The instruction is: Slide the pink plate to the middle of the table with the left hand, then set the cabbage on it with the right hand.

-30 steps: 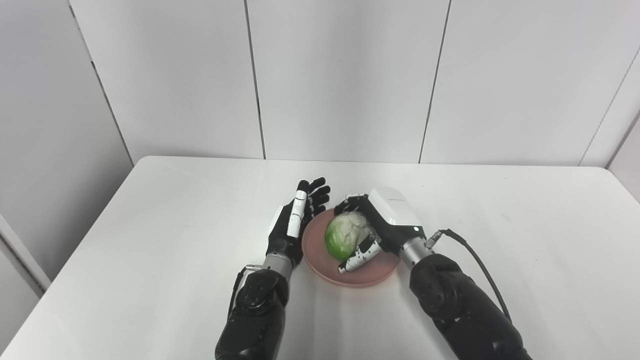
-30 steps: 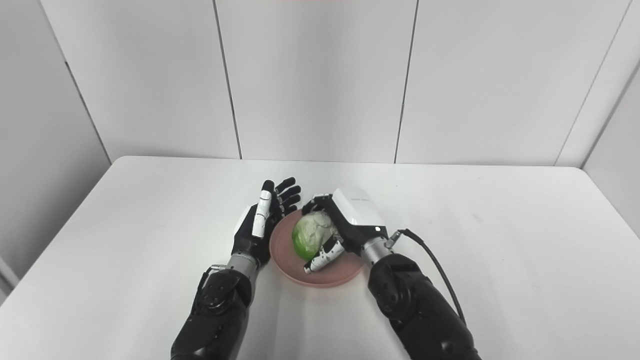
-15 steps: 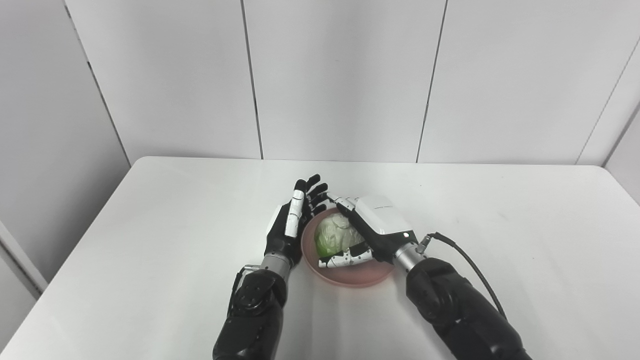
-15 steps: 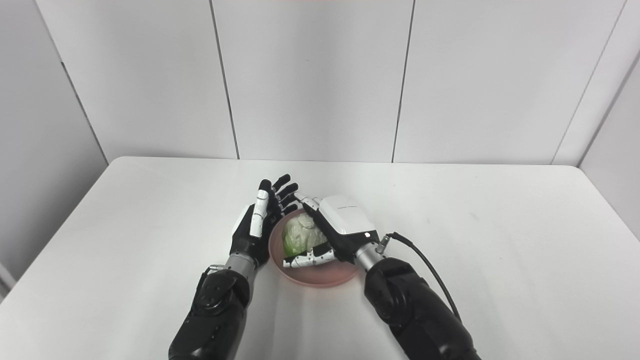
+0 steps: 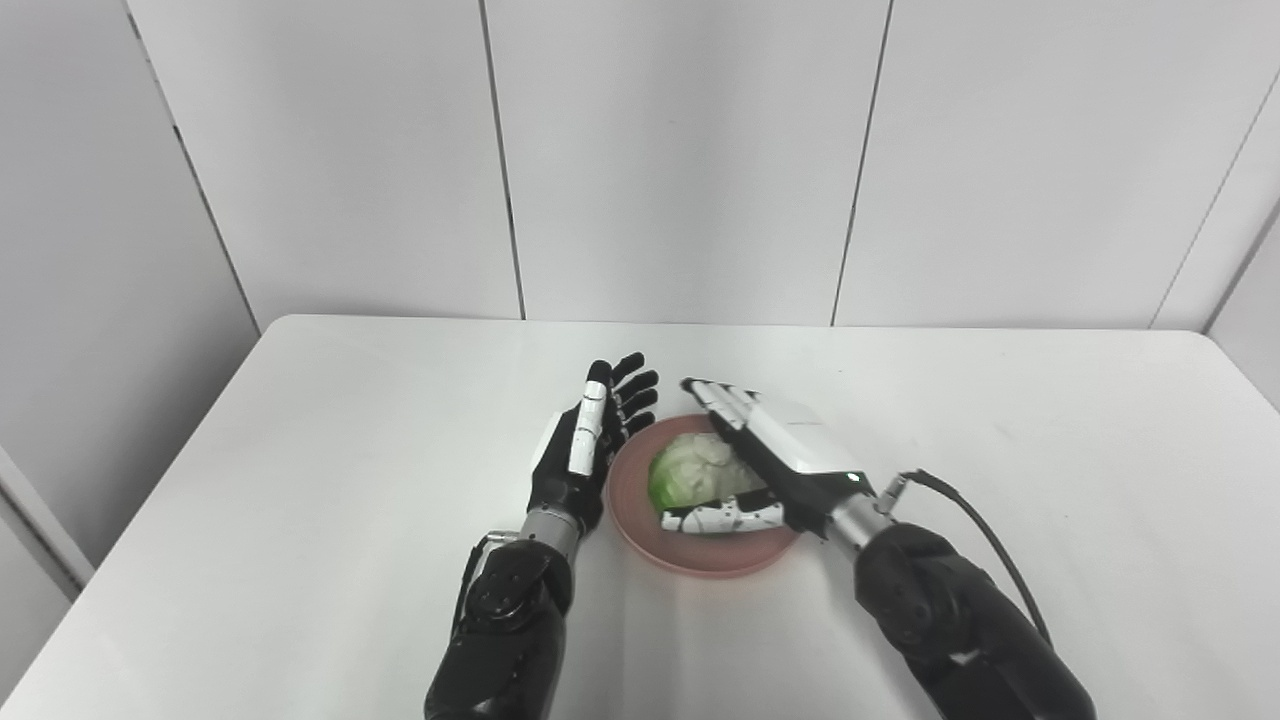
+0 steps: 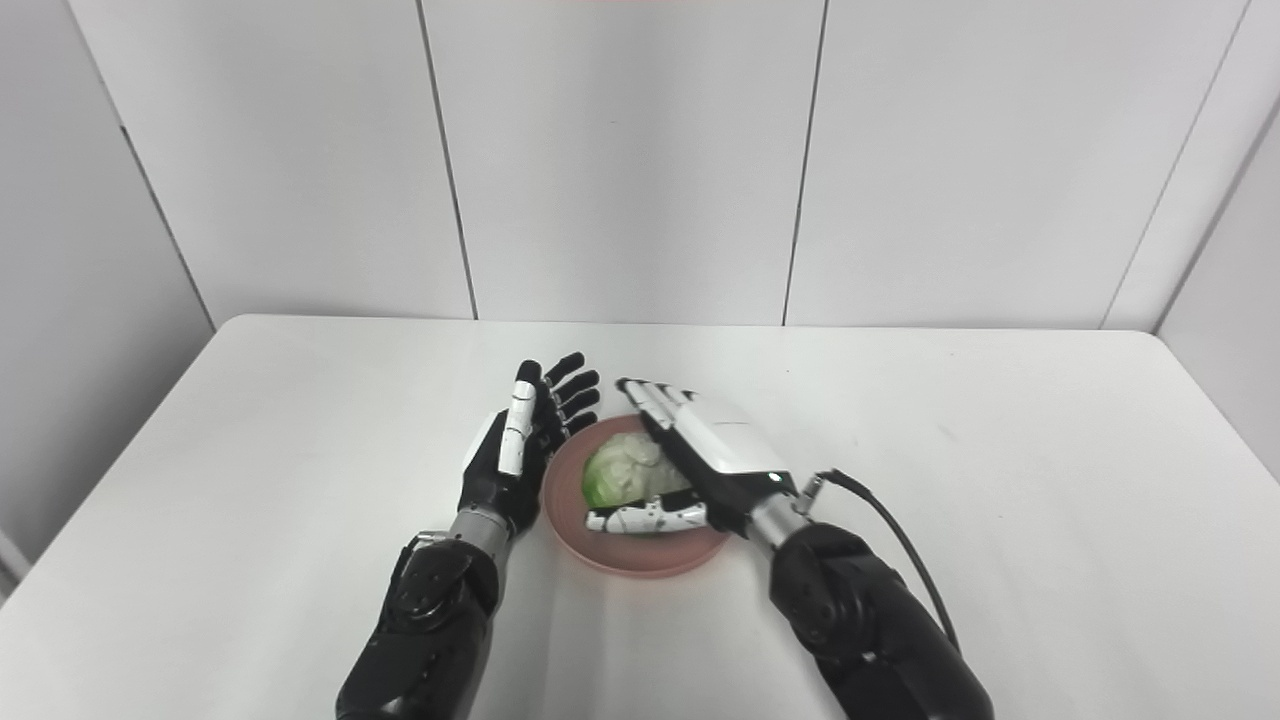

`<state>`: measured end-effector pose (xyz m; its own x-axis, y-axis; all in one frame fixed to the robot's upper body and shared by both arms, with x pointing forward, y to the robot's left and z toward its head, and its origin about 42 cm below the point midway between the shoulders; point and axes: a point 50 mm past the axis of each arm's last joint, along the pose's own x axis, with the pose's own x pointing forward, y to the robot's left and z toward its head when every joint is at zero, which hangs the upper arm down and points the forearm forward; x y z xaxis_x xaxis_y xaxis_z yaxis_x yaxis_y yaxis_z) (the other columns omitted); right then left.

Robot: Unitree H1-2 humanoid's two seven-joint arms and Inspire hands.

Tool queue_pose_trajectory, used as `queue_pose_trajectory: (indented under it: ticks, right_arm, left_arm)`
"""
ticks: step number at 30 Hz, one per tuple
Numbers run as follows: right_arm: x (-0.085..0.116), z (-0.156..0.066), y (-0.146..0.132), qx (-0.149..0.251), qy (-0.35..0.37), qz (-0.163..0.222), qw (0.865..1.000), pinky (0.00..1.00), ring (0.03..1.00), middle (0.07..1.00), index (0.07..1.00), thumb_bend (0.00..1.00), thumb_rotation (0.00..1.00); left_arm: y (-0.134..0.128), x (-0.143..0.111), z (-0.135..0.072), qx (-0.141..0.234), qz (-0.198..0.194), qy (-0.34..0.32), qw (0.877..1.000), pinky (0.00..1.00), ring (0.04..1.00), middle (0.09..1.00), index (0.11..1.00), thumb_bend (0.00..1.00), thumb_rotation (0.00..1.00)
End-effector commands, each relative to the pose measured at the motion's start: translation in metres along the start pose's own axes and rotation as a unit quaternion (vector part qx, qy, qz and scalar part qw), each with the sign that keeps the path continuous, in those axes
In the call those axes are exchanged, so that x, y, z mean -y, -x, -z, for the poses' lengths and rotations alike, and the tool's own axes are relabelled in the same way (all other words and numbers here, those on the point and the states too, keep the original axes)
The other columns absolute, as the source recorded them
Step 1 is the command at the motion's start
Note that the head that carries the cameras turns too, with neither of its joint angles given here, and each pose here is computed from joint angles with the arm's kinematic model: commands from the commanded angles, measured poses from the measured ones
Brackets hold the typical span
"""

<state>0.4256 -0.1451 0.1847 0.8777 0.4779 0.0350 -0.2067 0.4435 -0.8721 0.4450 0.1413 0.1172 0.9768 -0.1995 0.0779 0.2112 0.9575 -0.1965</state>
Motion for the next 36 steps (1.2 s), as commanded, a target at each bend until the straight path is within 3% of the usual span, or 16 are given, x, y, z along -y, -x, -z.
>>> queue_pose_trajectory:
  ticks: [1, 3, 5, 7, 9, 12, 14, 19, 28, 36]
  right_arm:
    - [0.018, -0.002, -0.001, 0.023, -0.048, 0.066, 0.996, 0.99, 1.000, 1.000, 1.000, 0.89, 0.82]
    - [0.017, 0.005, 0.004, 0.013, -0.109, 0.099, 0.989, 0.96, 1.000, 1.000, 1.000, 0.89, 0.85]
    - [0.014, 0.013, 0.008, 0.005, -0.195, 0.129, 0.972, 0.91, 1.000, 1.000, 1.000, 0.87, 0.84]
    - [0.011, 0.020, 0.011, 0.002, -0.258, 0.157, 0.953, 0.95, 1.000, 1.000, 1.000, 0.82, 0.89]
    - [0.009, 0.023, 0.011, 0.003, -0.283, 0.172, 0.944, 0.98, 1.000, 1.000, 1.000, 0.79, 0.92]
    - [0.005, 0.027, 0.010, 0.006, -0.408, 0.194, 0.892, 1.00, 1.000, 1.000, 1.000, 0.78, 0.92]
    - [0.003, 0.029, 0.009, 0.017, -0.452, 0.199, 0.870, 1.00, 1.000, 1.000, 1.000, 0.81, 0.88]
    - [-0.001, 0.032, 0.009, 0.029, -0.495, 0.194, 0.847, 1.00, 1.000, 1.000, 1.000, 0.84, 0.93]
    - [-0.008, 0.034, 0.011, 0.022, -0.521, 0.178, 0.835, 1.00, 1.000, 1.000, 1.000, 0.81, 0.96]
    - [-0.014, 0.035, 0.010, 0.010, -0.514, 0.167, 0.841, 1.00, 1.000, 1.000, 1.000, 0.79, 0.98]
  left_arm:
    - [0.014, -0.005, 0.017, -0.017, -0.013, -0.005, 1.000, 0.89, 0.879, 0.853, 0.828, 0.83, 1.00]
    - [0.015, -0.006, 0.016, -0.013, -0.015, -0.015, 1.000, 0.93, 0.892, 0.864, 0.840, 0.83, 1.00]
    - [0.016, -0.006, 0.015, -0.007, -0.015, -0.025, 1.000, 0.98, 0.919, 0.892, 0.870, 0.83, 1.00]
    - [0.018, -0.005, 0.013, -0.003, -0.017, -0.026, 1.000, 1.00, 0.950, 0.912, 0.895, 0.83, 1.00]
    - [0.018, -0.005, 0.012, -0.001, -0.019, -0.025, 1.000, 1.00, 0.971, 0.931, 0.919, 0.83, 1.00]
    - [0.021, -0.004, 0.010, 0.008, -0.023, -0.025, 0.999, 1.00, 0.995, 0.975, 0.960, 0.82, 1.00]
    - [0.022, -0.003, 0.010, 0.011, -0.024, -0.024, 0.999, 1.00, 0.999, 0.995, 0.979, 0.81, 1.00]
    - [0.023, -0.003, 0.010, 0.008, -0.021, -0.028, 0.999, 1.00, 1.000, 1.000, 1.000, 0.80, 1.00]
    - [0.028, -0.004, 0.015, 0.004, -0.029, -0.048, 0.998, 1.00, 1.000, 1.000, 1.000, 0.83, 1.00]
    - [0.028, -0.006, 0.014, 0.000, -0.026, -0.044, 0.999, 1.00, 1.000, 1.000, 1.000, 0.82, 1.00]
